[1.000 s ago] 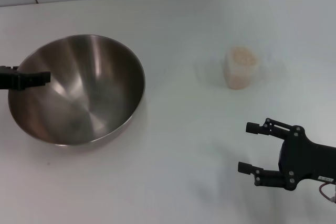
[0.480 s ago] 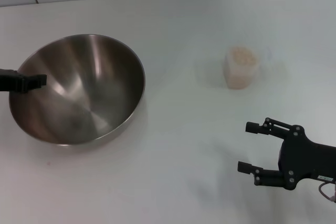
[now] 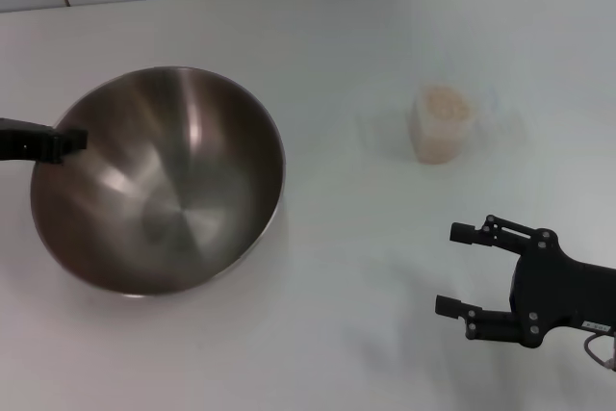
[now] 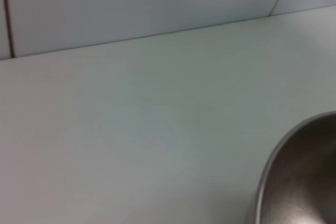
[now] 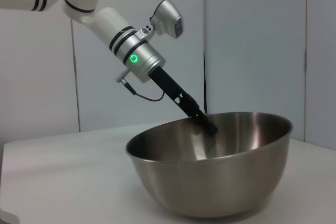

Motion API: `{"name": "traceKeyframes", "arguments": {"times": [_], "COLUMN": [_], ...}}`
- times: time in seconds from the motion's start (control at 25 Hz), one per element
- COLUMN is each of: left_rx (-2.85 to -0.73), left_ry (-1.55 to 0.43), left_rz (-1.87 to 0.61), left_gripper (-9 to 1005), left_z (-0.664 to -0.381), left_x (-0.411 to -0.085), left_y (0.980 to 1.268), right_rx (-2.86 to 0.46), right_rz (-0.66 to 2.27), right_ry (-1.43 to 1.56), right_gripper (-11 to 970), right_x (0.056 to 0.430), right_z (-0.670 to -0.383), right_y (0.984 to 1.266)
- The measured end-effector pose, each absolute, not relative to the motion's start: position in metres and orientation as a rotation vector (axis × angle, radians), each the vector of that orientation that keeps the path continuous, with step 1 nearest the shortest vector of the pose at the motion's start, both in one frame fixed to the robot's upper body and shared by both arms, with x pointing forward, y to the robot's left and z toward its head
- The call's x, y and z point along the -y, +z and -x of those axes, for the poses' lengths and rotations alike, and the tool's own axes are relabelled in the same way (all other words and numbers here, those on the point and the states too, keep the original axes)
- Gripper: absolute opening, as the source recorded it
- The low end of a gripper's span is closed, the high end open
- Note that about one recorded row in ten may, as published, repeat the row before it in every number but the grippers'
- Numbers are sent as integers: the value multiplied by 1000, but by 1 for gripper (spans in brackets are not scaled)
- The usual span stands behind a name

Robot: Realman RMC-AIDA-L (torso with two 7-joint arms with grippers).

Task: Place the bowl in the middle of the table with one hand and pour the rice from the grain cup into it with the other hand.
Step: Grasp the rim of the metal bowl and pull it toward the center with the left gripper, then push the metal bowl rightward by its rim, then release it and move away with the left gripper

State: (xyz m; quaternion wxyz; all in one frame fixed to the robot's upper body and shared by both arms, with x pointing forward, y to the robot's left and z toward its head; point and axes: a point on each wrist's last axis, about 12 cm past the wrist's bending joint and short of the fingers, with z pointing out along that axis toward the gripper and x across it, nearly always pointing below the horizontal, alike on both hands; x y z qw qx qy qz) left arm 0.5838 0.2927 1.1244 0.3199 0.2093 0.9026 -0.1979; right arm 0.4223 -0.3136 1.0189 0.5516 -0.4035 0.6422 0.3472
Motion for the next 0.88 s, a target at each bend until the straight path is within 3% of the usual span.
{"name": "traceKeyframes", "arguments": {"times": [0.28, 0.56, 0.88], "left_rx": [-2381, -2360, -2372], "left_ry": [-642, -696, -632], "left_rz": [-526, -604, -751], "left_gripper": [20, 50, 84], "left_z": [-600, -621, -638], "left_x": [-280, -244, -197], "left_y": [1132, 1142, 1133], "right_rx": [-1519, -1519, -1517], "right_rz": [955, 955, 953], "right_ry": [822, 823, 824], "right_gripper": [818, 818, 819], "right_x": [314, 313, 313], "right_z": [-422, -422, -422], "right_y": [1019, 1019, 1019]}}
